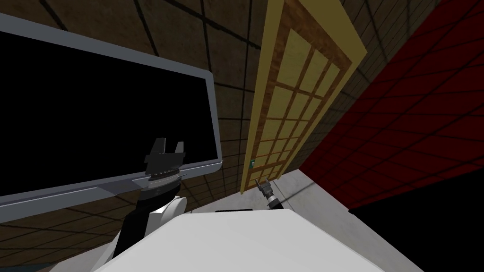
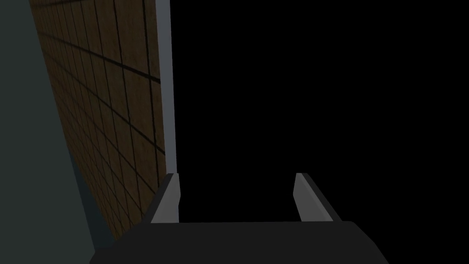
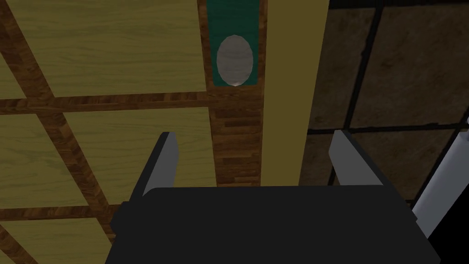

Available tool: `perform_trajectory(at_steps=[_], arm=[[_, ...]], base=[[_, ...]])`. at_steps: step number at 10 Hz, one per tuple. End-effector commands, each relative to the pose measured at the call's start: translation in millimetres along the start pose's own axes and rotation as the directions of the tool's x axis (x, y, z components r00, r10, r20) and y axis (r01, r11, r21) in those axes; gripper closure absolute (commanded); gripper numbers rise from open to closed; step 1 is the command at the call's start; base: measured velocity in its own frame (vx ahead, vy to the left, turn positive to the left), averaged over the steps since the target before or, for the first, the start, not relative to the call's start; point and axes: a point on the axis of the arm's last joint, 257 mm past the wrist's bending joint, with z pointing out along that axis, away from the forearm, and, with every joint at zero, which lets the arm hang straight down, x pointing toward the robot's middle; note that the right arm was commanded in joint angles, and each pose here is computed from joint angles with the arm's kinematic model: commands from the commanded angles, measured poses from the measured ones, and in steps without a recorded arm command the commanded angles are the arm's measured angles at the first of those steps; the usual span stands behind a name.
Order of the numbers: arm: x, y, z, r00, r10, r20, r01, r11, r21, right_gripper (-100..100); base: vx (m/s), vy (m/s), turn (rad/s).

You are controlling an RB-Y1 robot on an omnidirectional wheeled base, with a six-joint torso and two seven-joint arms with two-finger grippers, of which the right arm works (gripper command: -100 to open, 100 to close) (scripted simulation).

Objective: Pull the door open

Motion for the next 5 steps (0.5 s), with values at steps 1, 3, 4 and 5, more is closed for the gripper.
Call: perform_trajectory(at_steps=[1,3,4,5], arm=[[0.9,-5.1,-0.9,1.000,0.001,-0.002,-0.001,1.000,0.010,-100],[2.2,-15.1,-2.5,1.000,0.002,-0.003,-0.002,1.000,0.030,-100],[3.3,-24.9,-4.1,1.000,0.003,-0.004,-0.003,0.999,0.050,-100],[4.4,-36.2,-6.1,1.000,0.004,-0.006,-0.004,0.997,0.074,-100]], base=[[-0.167,-0.028,0.119],[-0.159,-0.009,0.145],[-0.150,0.016,0.261],[-0.137,0.021,0.305]])
